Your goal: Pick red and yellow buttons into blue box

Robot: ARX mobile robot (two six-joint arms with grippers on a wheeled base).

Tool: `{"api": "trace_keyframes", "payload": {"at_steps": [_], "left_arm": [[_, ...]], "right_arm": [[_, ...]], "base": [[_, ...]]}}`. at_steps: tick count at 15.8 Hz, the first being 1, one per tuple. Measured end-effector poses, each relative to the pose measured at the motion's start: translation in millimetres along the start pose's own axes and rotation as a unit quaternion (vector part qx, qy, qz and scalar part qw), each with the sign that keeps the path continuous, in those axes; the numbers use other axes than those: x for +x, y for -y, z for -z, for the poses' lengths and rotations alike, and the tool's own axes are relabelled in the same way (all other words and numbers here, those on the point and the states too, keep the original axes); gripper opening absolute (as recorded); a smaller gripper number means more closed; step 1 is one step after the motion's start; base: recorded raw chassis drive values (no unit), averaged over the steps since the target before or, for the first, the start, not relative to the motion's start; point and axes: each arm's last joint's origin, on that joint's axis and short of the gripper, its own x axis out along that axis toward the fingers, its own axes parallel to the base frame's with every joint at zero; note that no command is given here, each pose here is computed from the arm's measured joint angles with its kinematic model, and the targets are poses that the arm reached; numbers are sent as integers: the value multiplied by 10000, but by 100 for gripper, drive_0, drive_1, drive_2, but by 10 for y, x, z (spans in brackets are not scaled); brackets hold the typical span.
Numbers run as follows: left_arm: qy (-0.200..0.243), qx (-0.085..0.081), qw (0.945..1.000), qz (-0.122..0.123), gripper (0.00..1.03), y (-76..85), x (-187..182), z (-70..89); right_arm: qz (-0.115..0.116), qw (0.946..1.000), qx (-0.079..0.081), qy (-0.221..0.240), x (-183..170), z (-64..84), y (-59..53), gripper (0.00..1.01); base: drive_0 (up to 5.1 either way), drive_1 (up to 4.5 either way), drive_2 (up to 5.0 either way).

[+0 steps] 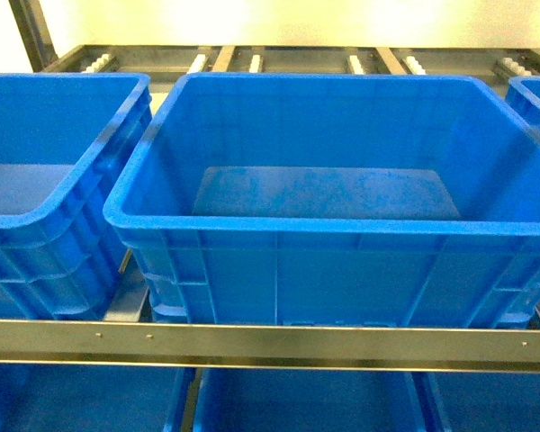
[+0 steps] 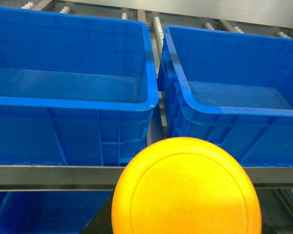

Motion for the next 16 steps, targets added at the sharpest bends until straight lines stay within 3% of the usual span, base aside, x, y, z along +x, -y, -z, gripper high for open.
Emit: {"api": "trace_keyframes", "payload": {"at_steps": [2,7,16], "left_arm": [[-2,0,10000,0,23,0,0,0],[-20,0,10000,-6,23,-1,4,5],[2,-4,10000,-9,23,-2,1,0]], "right_arm": [[0,10000,-1,-2,0,0,0,26],[-13,10000,-1,-1,0,0,-1,26],[-13,10000,5,4,0,-1,-1,26]], "base": [[-1,415,-418],[-58,99,-43],[0,0,0]]}}
